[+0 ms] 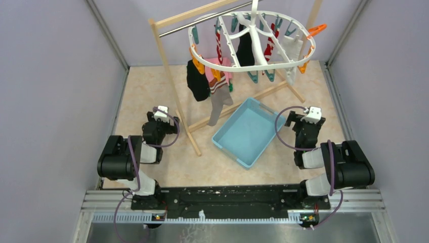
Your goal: Remove the socks clipped to the hanger
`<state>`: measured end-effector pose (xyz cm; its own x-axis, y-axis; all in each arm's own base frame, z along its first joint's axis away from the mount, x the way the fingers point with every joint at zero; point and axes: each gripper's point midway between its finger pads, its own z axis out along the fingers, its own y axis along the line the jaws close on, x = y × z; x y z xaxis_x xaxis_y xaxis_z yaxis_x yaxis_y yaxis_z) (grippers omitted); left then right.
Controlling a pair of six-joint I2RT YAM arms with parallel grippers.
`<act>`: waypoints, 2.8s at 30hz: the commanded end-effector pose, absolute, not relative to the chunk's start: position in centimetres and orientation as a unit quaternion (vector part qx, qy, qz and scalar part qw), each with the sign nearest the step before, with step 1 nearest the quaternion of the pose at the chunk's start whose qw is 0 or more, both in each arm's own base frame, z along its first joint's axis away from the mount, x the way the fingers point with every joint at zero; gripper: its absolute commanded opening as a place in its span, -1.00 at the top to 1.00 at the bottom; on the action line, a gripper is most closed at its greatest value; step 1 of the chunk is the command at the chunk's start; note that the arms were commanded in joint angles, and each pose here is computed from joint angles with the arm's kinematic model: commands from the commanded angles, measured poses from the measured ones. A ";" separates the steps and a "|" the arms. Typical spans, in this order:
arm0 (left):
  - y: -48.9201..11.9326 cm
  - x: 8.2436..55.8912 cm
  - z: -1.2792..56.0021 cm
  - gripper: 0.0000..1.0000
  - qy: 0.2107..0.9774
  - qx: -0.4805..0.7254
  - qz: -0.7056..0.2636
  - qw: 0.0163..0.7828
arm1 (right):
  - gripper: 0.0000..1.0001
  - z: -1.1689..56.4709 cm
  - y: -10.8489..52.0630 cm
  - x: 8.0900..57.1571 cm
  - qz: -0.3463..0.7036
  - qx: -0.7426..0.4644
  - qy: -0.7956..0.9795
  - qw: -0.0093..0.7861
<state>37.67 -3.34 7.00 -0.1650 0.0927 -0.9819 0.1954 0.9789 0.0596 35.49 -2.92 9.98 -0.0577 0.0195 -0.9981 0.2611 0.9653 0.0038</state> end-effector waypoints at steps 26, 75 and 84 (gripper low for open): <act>3.4 34.4 23.3 -0.98 0.850 0.027 -0.119 0.512 | -0.97 16.5 4.2 27.3 0.179 0.296 0.773 0.532; -16.5 20.6 35.4 -0.90 0.707 0.375 -0.389 0.457 | -0.51 32.6 35.1 28.9 0.262 -0.155 0.673 0.674; -19.7 22.4 37.9 -0.85 0.697 0.366 -0.423 0.449 | 0.44 32.7 34.2 28.5 0.285 -0.134 0.670 0.672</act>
<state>20.92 -18.28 35.05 -0.3684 0.1800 -0.9121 0.8810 0.3810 -0.2806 29.05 35.09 29.00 -0.0993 0.0752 -0.9922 -0.5591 0.8206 0.1182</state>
